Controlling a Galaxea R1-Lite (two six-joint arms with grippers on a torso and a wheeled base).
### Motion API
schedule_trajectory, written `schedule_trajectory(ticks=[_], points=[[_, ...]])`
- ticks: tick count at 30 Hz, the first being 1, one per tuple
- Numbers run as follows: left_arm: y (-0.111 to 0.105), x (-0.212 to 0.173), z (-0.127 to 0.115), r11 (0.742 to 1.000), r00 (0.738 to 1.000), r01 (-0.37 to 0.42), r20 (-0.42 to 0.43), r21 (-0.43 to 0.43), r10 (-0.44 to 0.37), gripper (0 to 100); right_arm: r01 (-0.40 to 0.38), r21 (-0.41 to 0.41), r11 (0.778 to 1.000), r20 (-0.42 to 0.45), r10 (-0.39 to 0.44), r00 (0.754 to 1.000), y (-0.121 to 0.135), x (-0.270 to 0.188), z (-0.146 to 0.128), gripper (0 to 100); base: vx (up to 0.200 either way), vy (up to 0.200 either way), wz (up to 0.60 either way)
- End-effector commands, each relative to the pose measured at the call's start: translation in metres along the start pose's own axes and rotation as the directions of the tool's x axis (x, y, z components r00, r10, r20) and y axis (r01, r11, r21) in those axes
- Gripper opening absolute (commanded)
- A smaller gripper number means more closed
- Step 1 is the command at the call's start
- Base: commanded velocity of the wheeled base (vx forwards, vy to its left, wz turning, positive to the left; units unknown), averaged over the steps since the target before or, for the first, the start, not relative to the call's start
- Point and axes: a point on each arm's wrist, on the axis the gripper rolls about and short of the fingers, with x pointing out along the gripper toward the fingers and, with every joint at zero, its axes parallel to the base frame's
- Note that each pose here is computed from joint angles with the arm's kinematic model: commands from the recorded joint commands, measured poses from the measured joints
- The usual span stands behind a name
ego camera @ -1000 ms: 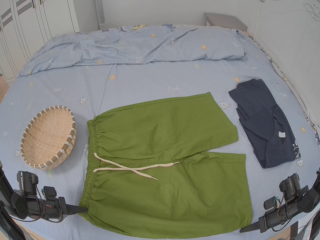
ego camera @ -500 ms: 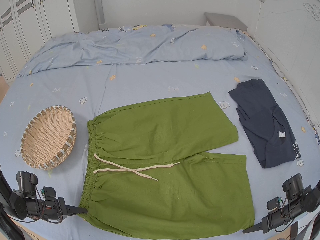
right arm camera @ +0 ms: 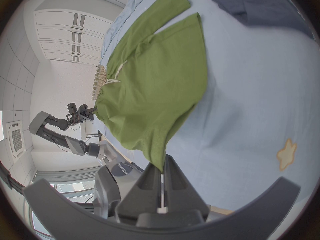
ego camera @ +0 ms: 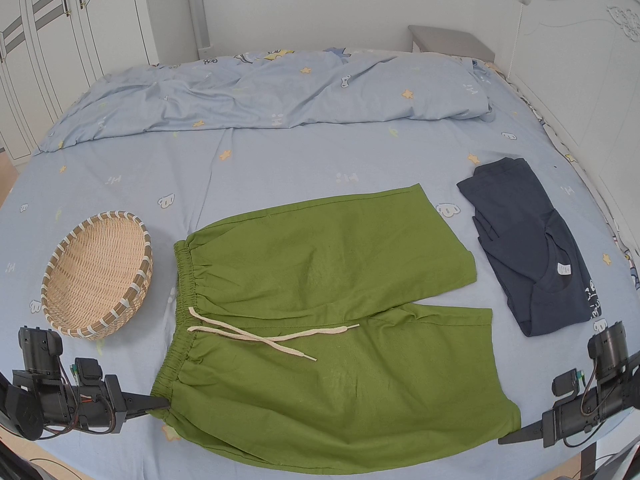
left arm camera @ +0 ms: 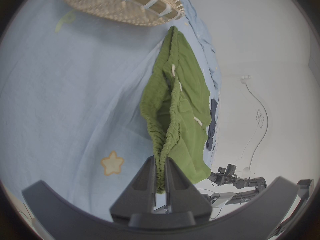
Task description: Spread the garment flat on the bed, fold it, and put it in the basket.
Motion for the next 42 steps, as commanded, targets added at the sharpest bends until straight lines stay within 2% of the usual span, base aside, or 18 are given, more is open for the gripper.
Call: schedule_trajectory(ticks=[1, 5, 7, 12, 16, 20, 25, 32, 38, 42], points=[[-0.042, -0.004, 0.025, 0.997, 0.998, 0.029, 0.06, 0.065, -0.033, 0, 0.0, -0.099, 0.995, 0.141, 0.014, 0.99, 0.03, -0.038, 0.048, 0, 0.0, 0.0, 0.0], [-0.06, -0.001, 0.049, 0.997, 0.996, -0.025, 0.092, 0.071, 0.018, 0, 0.006, -0.144, 0.989, 0.196, 0.023, 0.98, 0.045, -0.054, 0.08, 0, 0.0, 0.0, 0.0], [-0.066, -0.002, 0.055, 0.997, 0.995, -0.021, 0.103, 0.08, 0.013, 0, 0.009, -0.158, 0.987, 0.213, 0.025, 0.977, 0.049, -0.058, 0.089, 0, 0.0, 0.0, 0.0], [-0.09, -0.006, 0.081, 0.995, 0.993, -0.007, 0.121, 0.096, -0.004, 0, 0.003, -0.184, 0.983, 0.267, 0.046, 0.963, 0.066, -0.074, 0.129, 0, 0.0, 0.0, 0.0], [-0.094, 0.003, 0.1, 0.997, 0.995, -0.019, 0.101, 0.072, 0.012, 0, 0.014, -0.19, 0.982, 0.289, 0.043, 0.956, 0.072, -0.079, 0.16, 0, 0.0, 0.0, 0.0], [-0.103, 0.007, 0.12, 0.996, 0.992, -0.006, 0.126, 0.084, -0.004, 0, 0.009, -0.186, 0.983, 0.276, 0.043, 0.96, 0.078, -0.082, 0.188, 0, 0.0, 0.0, 0.0], [-0.111, 0.016, 0.144, 0.999, 0.989, 0.018, 0.147, 0.03, -0.022, 0, 0.011, -0.204, 0.979, 0.289, 0.05, 0.956, 0.078, -0.078, 0.218, 0, 0.0, 0.0, 0.0], [-0.115, 0.026, 0.161, 0.999, 0.986, 0.02, 0.163, 0.041, -0.026, 0, 0.014, -0.222, 0.975, 0.33, 0.062, 0.942, 0.082, -0.078, 0.249, 0, 0.0, 0.0, 0.0], [-0.12, 0.023, 0.166, 0.999, 0.985, 0.018, 0.169, 0.04, -0.025, 0, 0.04, -0.225, 0.974, 0.35, 0.042, 0.936, 0.09, -0.077, 0.266, 0, 0.0, 0.0, 0.0], [-0.121, 0.017, 0.173, 0.999, 0.98, 0.019, 0.196, 0.046, -0.028, 0, 0.041, -0.266, 0.963, 0.381, 0.066, 0.922, 0.102, -0.083, 0.277, 0, 0.0, 0.0, 0.0]])
